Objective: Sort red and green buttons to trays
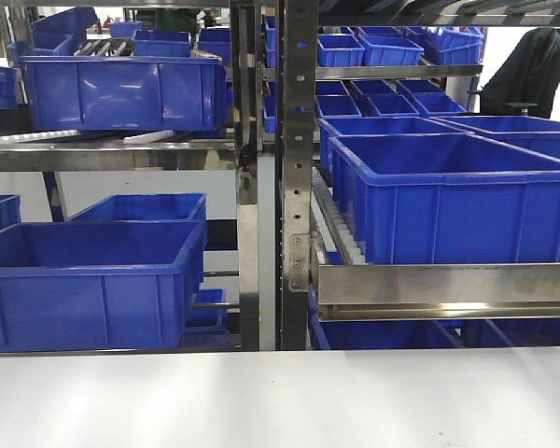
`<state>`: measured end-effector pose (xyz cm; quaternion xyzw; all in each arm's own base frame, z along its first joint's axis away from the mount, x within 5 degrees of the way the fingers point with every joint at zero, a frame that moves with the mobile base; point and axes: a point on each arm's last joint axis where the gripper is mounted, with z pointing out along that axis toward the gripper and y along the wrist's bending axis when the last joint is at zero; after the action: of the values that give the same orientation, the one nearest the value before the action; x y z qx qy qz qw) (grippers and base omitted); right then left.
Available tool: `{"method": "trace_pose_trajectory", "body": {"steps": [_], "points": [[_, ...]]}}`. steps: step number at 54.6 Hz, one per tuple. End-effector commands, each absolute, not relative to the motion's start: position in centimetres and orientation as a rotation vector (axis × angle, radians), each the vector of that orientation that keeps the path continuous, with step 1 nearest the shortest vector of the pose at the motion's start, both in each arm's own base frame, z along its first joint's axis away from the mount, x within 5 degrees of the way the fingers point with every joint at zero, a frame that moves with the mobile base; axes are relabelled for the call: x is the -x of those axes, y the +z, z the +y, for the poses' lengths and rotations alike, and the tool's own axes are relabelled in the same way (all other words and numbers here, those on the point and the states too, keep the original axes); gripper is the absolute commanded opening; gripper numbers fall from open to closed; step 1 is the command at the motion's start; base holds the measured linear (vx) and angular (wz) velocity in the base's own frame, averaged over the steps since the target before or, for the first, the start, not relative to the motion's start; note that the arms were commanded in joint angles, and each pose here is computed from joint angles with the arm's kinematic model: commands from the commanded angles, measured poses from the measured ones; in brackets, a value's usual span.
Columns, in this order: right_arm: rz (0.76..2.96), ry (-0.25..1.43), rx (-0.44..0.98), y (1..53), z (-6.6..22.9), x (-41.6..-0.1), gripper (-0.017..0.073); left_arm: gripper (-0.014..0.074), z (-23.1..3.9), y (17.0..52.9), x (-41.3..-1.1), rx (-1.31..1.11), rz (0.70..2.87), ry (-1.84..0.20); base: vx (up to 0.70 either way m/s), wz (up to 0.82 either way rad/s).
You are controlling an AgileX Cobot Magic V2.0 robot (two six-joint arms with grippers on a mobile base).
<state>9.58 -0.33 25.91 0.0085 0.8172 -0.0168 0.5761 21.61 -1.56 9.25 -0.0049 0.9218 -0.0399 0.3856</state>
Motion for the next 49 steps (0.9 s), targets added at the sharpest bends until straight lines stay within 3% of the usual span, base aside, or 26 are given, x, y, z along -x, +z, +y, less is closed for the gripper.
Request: {"method": "trace_pose_trajectory", "body": {"steps": [1,26,34,49], "points": [[1.814,-0.046,-0.004,27.6,-0.3,-10.0,0.0463,0.0473,-1.7,10.5,-22.7,0.036,2.236,-0.122,0.00,0.00],[1.868,-0.019,-0.050,27.1,-0.3,-9.9,0.0463,-0.0001,-1.4,11.3,-22.6,0.155,2.213,-0.135,0.00,0.00],[2.083,-0.021,-0.165,25.2,-0.7,-10.2,0.0468,-0.0008,-1.4,13.0,-22.4,0.154,2.166,-0.150,0.00,0.00],[2.147,-0.095,-0.059,23.9,-0.8,-13.4,0.0539,-0.0004,-1.3,17.4,-21.5,0.144,1.997,-0.169,0.00,0.00]]}}
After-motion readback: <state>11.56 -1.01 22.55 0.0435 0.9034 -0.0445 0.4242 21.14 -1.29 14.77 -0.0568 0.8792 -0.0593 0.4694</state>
